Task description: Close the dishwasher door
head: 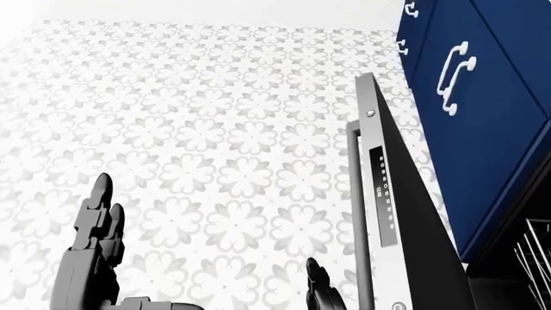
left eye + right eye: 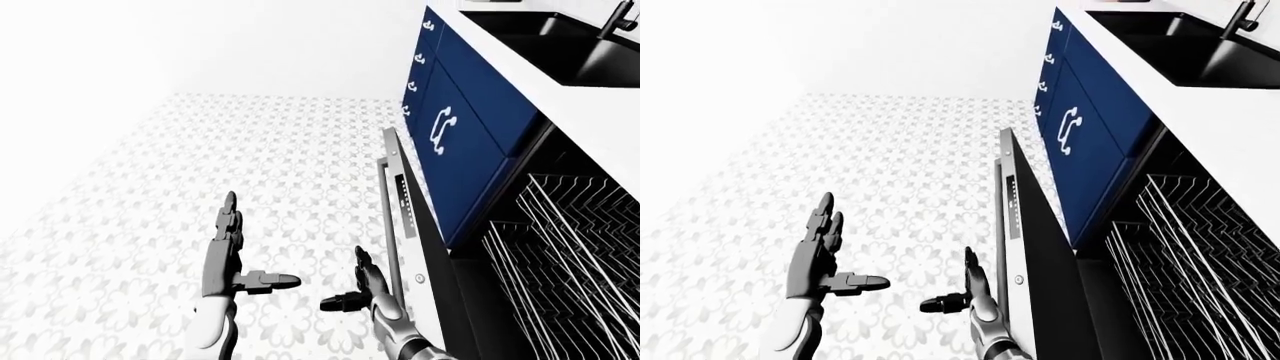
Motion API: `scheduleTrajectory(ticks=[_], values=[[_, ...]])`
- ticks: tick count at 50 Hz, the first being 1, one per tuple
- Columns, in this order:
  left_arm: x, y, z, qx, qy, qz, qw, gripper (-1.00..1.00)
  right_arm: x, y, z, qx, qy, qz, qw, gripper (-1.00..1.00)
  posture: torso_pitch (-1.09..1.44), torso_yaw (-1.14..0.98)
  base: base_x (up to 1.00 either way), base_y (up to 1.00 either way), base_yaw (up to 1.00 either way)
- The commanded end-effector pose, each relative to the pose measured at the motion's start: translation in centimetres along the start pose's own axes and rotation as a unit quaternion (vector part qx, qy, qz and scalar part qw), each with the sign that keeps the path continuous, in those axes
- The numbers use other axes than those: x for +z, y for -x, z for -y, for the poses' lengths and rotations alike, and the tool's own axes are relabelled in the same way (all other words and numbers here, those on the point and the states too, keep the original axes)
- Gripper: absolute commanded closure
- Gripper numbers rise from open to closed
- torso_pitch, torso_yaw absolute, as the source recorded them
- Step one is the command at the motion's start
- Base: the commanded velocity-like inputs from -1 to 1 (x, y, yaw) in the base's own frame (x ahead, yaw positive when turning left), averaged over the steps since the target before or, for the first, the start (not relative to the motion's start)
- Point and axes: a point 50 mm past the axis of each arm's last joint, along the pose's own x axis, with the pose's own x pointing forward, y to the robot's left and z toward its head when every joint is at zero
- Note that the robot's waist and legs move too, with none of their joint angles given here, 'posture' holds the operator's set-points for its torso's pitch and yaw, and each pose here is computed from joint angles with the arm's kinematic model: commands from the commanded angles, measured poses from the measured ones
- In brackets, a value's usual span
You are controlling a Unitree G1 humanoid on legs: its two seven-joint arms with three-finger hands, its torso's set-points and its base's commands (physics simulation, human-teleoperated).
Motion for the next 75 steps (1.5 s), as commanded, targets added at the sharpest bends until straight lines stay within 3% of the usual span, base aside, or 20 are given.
scheduleTrajectory(ticks=[1,35,60,75], values=[[1.7,-0.3,0.0,-0.001,-0.001,0.044,0.9990,-1.00,0.3,0.0,0.4,-0.019,-0.004,0.012,0.9997,-1.00,0.00,0.00,0.00,0.00,0.00],[1.9,-0.1,-0.1,-0.001,0.000,0.045,0.9990,-1.00,0.2,0.0,1.4,-0.128,-0.005,-0.011,0.9917,-1.00,0.00,0.00,0.00,0.00,0.00],[2.0,-0.1,-0.1,-0.001,0.001,0.046,0.9989,-1.00,0.9,0.1,2.2,-0.216,0.019,-0.002,0.9761,-1.00,0.00,0.00,0.00,0.00,0.00],[1.9,-0.1,-0.1,0.000,0.001,0.046,0.9989,-1.00,1.4,0.1,2.5,-0.243,0.016,0.008,0.9699,-1.00,0.00,0.00,0.00,0.00,0.00]])
